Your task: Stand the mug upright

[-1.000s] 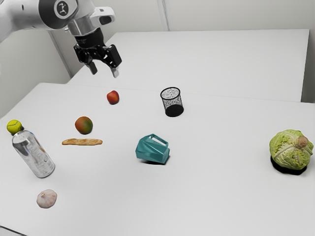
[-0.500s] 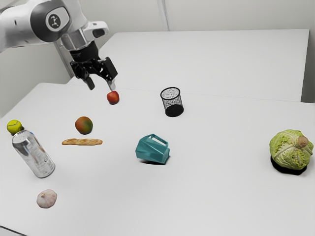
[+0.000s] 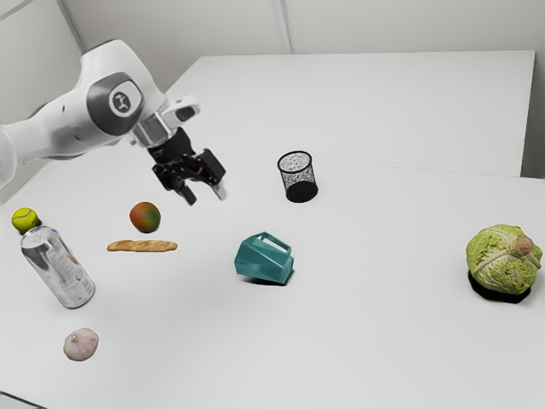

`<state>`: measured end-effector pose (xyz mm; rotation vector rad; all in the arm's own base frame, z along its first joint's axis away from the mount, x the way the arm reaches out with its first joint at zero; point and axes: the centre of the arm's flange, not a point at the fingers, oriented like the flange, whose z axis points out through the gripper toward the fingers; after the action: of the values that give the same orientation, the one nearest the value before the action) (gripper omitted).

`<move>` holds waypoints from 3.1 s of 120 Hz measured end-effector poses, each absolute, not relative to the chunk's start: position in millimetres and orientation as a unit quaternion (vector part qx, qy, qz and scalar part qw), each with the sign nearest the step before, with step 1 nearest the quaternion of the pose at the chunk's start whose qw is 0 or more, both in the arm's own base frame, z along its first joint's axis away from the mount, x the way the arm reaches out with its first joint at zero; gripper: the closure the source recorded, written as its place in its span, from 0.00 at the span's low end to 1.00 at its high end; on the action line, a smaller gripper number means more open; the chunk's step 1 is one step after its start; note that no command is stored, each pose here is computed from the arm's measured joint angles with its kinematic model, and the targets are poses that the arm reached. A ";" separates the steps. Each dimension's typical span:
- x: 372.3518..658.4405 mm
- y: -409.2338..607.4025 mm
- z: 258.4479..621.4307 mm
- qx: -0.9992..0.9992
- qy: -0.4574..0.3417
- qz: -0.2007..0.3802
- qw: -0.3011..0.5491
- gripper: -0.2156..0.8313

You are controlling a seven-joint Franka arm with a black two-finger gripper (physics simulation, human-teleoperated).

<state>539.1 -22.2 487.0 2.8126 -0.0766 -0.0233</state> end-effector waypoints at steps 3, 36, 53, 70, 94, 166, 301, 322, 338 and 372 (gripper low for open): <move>538.3 -22.3 480.9 0.985 -0.026 -0.008 0.168 0.23; 539.0 -15.6 427.1 0.977 -0.014 -0.006 0.214 0.23; 535.0 -12.3 389.8 0.971 0.000 -0.012 0.240 0.23; 538.8 -8.4 368.5 0.965 0.008 -0.002 0.262 0.23; 540.2 -10.6 343.8 0.953 0.012 0.007 0.301 0.23; 539.8 -16.0 291.4 0.912 0.014 0.066 0.404 0.24; 550.9 -36.8 407.7 0.936 -0.205 0.112 0.263 0.95; 546.6 -29.9 428.0 0.957 -0.218 0.072 0.179 0.95; 540.4 -24.9 434.7 0.969 -0.208 0.047 0.124 0.95; 521.7 -30.9 422.1 0.984 -0.177 0.011 0.036 0.95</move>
<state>521.7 -30.9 422.1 3.0205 -0.5431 0.0330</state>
